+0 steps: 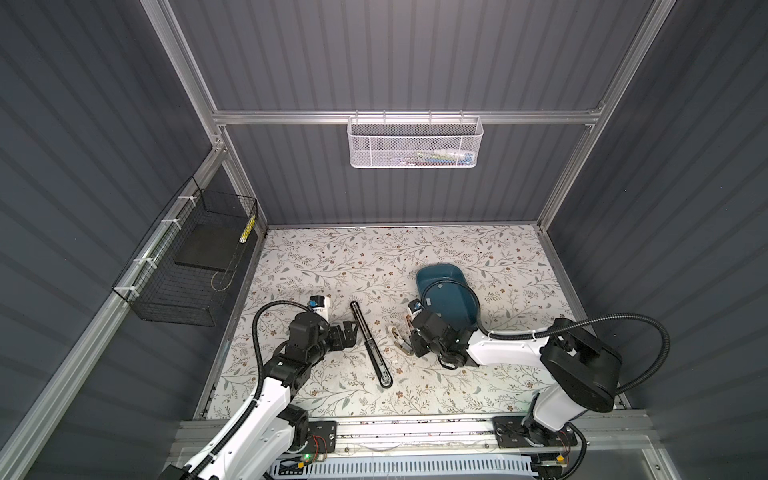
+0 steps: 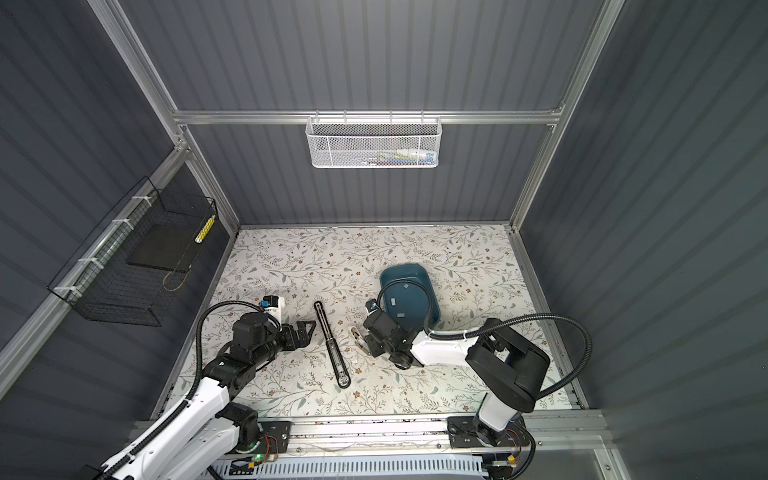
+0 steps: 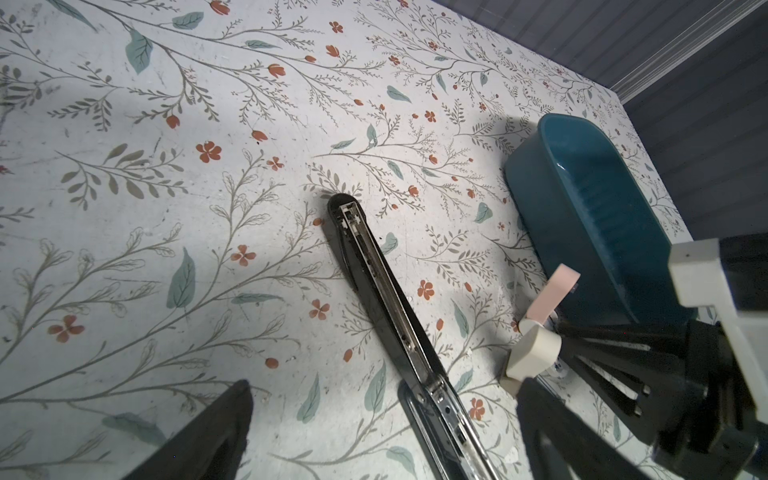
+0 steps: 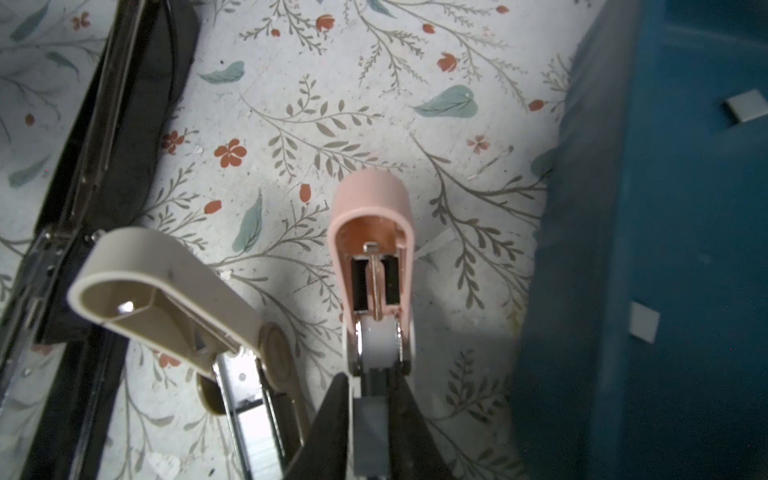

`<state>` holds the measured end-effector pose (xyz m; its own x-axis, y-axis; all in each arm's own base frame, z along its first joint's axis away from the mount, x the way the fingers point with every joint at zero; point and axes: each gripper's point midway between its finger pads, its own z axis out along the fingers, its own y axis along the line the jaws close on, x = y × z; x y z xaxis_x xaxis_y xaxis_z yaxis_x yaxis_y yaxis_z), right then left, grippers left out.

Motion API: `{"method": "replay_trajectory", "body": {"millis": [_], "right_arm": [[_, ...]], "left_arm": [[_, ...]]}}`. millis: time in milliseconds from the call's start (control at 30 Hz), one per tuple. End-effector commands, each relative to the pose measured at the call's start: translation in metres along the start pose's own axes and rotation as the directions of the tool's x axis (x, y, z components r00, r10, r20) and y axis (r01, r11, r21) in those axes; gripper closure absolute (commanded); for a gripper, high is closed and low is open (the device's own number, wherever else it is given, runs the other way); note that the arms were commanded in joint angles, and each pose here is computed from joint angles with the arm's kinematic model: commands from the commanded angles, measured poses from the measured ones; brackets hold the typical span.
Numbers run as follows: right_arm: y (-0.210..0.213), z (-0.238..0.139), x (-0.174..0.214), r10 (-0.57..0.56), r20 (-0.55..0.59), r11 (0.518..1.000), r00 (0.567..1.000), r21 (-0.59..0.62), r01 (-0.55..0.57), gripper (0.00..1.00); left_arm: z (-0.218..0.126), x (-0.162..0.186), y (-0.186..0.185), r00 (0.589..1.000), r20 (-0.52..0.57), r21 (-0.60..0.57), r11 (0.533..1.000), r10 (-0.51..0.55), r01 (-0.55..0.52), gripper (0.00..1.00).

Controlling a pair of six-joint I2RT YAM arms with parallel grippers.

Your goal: Load the staples into the stapler

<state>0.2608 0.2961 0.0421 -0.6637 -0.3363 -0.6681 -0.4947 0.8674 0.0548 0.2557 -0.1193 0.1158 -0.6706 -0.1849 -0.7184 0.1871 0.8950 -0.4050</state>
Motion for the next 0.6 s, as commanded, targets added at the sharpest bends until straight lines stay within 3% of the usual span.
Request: {"method": "replay_trajectory", "body": {"millis": [0,567], "right_arm": [[-0.001,-0.002,-0.007,-0.004,0.01,1.0,1.0,0.021,0.003,0.86],[0.001,-0.007,-0.022,-0.06,0.071,0.998,0.996,0.021,0.058,0.9]], "left_arm": [[-0.002,-0.004,-0.005,1.0,0.012,0.024,1.0,-0.009,0.009,0.01],[-0.002,-0.004,-0.005,1.0,0.011,0.024,1.0,-0.009,0.008,0.01]]}}
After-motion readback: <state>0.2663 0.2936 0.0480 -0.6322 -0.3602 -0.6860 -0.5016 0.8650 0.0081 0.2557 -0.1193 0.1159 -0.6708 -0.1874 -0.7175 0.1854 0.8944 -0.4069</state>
